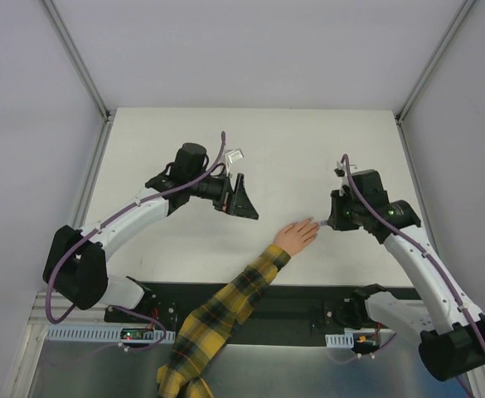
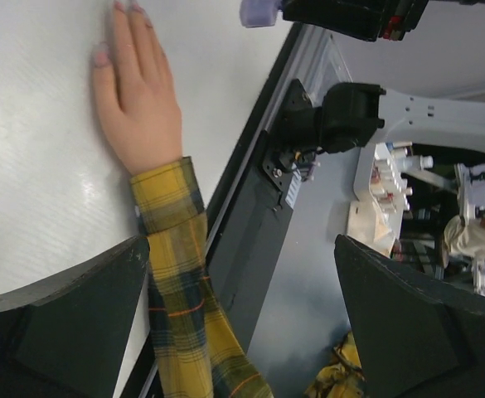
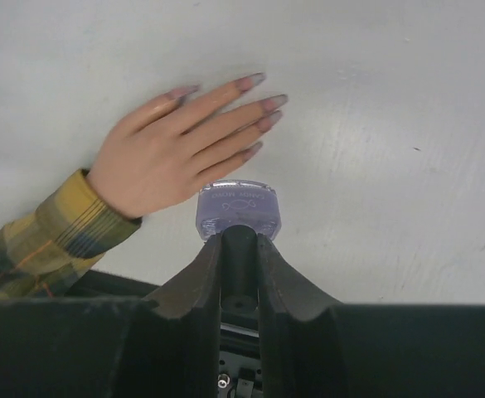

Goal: Paint the nails

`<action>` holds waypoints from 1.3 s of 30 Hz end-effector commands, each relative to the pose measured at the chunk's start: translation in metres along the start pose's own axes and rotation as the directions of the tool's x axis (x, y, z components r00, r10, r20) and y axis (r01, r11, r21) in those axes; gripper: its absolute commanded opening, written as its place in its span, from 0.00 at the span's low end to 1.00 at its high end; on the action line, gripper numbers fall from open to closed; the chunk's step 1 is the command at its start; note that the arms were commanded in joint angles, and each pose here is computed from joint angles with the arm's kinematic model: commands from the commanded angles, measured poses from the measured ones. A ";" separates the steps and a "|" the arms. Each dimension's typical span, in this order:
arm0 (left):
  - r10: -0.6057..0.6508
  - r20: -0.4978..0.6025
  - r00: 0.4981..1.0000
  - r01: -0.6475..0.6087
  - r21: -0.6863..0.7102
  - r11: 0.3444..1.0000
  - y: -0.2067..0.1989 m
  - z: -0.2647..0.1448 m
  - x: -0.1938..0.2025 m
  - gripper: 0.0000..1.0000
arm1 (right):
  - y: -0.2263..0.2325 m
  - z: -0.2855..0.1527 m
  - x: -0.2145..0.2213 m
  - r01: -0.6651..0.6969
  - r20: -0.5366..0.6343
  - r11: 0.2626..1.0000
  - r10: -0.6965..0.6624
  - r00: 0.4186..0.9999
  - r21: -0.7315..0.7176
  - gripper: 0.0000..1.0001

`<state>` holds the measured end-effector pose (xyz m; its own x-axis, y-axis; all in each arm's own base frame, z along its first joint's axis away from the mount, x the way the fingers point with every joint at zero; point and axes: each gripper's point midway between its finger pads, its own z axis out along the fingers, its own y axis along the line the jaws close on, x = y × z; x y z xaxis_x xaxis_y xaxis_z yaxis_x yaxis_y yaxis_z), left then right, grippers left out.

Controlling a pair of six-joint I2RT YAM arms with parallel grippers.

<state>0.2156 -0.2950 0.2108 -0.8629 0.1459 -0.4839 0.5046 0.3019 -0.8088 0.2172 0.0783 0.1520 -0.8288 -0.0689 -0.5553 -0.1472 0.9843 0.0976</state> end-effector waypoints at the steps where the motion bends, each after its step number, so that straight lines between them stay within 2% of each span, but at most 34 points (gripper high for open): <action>1: 0.094 0.006 0.996 -0.094 0.068 0.993 -0.042 0.008 -0.011 0.91 | 0.043 -0.021 0.012 0.171 0.052 0.970 -0.165 0.985 -0.175 0.00; 7: 0.175 -0.019 0.984 -0.168 0.190 0.967 -0.072 0.005 -0.020 0.89 | 0.074 -0.046 0.023 0.286 0.144 0.905 -0.252 0.957 -0.317 0.01; 11: 0.229 -0.120 0.966 -0.172 0.365 0.915 -0.083 0.006 -0.002 0.72 | 0.110 -0.070 0.020 0.363 0.236 0.783 -0.280 0.931 -0.505 0.01; 12: 0.233 -0.150 0.961 -0.156 0.404 0.901 -0.085 0.005 0.007 0.66 | 0.123 -0.081 0.022 0.385 0.255 0.722 -0.290 0.923 -0.575 0.01; 16: 0.304 -0.145 0.942 -0.213 0.442 0.871 -0.089 0.007 0.023 0.68 | 0.140 -0.098 0.020 0.450 0.314 0.626 -0.324 0.893 -0.637 0.01; 20: 0.332 -0.170 0.928 -0.208 0.504 0.838 -0.103 0.004 0.034 0.78 | 0.151 -0.114 0.012 0.523 0.396 0.537 -0.343 0.852 -0.661 0.01; 22: 0.334 -0.201 0.921 -0.184 0.532 0.827 -0.107 0.007 0.044 0.81 | 0.156 -0.123 0.005 0.544 0.428 0.516 -0.336 0.839 -0.662 0.01; 23: 0.334 -0.197 0.922 -0.190 0.521 0.832 -0.106 0.010 0.044 0.81 | 0.156 -0.124 -0.002 0.542 0.436 0.534 -0.323 0.840 -0.649 0.01; 24: 0.332 -0.186 0.925 -0.204 0.495 0.845 -0.101 0.012 0.045 0.78 | 0.154 -0.120 -0.011 0.505 0.414 0.590 -0.295 0.861 -0.630 0.01; 25: 0.356 -0.127 0.926 -0.272 0.431 0.860 -0.099 0.014 0.039 0.76 | 0.154 -0.113 -0.017 0.464 0.375 0.625 -0.279 0.884 -0.628 0.01; 26: 0.418 -0.075 0.905 -0.357 0.398 0.845 -0.096 0.015 0.037 0.74 | 0.153 -0.118 -0.027 0.428 0.360 0.664 -0.248 0.899 -0.613 0.01; 27: 0.434 -0.052 0.900 -0.391 0.347 0.852 -0.086 0.016 0.041 0.75 | 0.145 -0.110 -0.037 0.328 0.302 0.756 -0.180 0.936 -0.567 0.01; 28: 0.512 0.052 0.858 -0.503 0.291 0.814 -0.093 0.011 0.029 0.76 | 0.141 -0.102 -0.041 0.271 0.256 0.798 -0.152 0.955 -0.539 0.01; 29: 0.543 0.116 0.832 -0.555 0.181 0.812 -0.081 0.013 0.017 0.77 | 0.137 -0.104 -0.043 0.220 0.214 0.828 -0.124 0.969 -0.515 0.01; 30: 0.548 0.130 0.826 -0.562 0.137 0.816 -0.067 0.014 0.023 0.77 | 0.128 -0.101 -0.048 0.151 0.182 0.874 -0.073 0.981 -0.461 0.01; 31: 0.603 0.212 0.769 -0.632 0.110 0.767 -0.078 0.008 0.012 0.77 | 0.129 -0.102 -0.048 0.076 0.138 0.887 -0.014 0.990 -0.455 0.01; 32: 0.633 0.237 0.737 -0.661 0.059 0.748 -0.073 0.008 0.008 0.76 | 0.127 -0.097 -0.043 0.014 0.070 0.901 0.018 0.997 -0.434 0.01; 34: 0.687 0.257 0.680 -0.709 -0.008 0.705 -0.072 0.009 0.010 0.76 | 0.129 -0.104 -0.050 -0.078 0.032 0.905 0.101 0.994 -0.419 0.01; 35: 0.726 0.260 0.636 -0.743 -0.049 0.668 -0.070 0.010 0.007 0.76 | 0.135 -0.107 -0.047 -0.103 -0.019 0.894 0.105 0.994 -0.435 0.01; 39: 0.802 0.268 0.535 -0.801 -0.142 0.582 -0.074 0.009 -0.001 0.75 | 0.155 -0.124 -0.047 -0.177 -0.101 0.841 0.146 0.984 -0.511 0.01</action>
<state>0.1501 -0.3233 0.2482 -0.3039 0.1308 -0.9437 0.9522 0.0753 -0.2961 0.1838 0.2058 0.2748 -0.8256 -0.0449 -0.5624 -0.3754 0.7878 0.4883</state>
